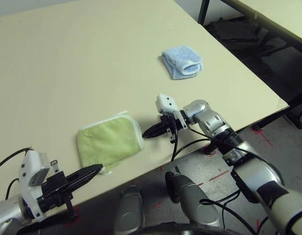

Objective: Fold the towel and set it aside.

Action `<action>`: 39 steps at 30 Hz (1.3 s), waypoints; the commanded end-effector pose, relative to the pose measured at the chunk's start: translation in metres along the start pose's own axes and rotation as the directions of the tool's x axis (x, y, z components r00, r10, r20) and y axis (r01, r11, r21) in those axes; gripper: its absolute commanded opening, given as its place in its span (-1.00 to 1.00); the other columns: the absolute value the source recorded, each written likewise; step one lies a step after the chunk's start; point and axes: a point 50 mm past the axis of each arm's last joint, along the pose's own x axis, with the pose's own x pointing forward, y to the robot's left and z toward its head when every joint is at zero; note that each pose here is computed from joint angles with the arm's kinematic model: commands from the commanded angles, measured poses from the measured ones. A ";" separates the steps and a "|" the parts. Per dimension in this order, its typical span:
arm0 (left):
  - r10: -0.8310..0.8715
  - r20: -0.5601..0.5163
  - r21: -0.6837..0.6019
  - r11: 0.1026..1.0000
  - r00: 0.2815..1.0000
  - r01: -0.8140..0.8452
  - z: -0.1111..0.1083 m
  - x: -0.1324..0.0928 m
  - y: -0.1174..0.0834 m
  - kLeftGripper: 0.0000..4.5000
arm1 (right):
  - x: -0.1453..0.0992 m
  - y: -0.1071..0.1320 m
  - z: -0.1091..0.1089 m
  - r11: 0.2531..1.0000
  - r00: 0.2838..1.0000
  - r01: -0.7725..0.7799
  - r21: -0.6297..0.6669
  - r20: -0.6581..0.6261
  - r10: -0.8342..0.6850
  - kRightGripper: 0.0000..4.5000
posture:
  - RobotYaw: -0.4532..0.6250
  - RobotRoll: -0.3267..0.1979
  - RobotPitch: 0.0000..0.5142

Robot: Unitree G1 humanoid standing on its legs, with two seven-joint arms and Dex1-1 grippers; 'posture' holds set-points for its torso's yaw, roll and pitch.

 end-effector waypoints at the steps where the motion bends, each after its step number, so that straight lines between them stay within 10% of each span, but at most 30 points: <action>1: 0.018 0.002 0.021 1.000 1.000 -0.018 0.008 -0.012 -0.002 -1.00 | -0.017 -0.005 0.011 1.000 0.999 0.006 0.005 0.046 -0.006 -0.98 | -0.26 0.25 -0.22; 11: 0.031 0.146 0.065 0.997 0.989 -0.041 0.053 0.003 0.008 -1.00 | -0.015 -0.012 0.063 1.000 0.984 -0.005 -0.029 0.179 0.010 -0.98 | -0.25 0.25 -0.23; 25: 0.075 -0.022 0.178 0.981 0.997 -0.070 0.022 0.044 0.056 -1.00 | 0.068 -0.003 0.035 0.999 0.996 -0.026 -0.033 0.083 0.029 -0.98 | -0.27 0.25 -0.22; 39: 0.098 -0.155 0.184 0.981 0.983 -0.069 0.000 0.015 0.065 -1.00 | 0.029 -0.021 0.001 0.994 0.993 0.106 -0.002 -0.052 -0.106 -0.98 | -0.29 0.25 -0.17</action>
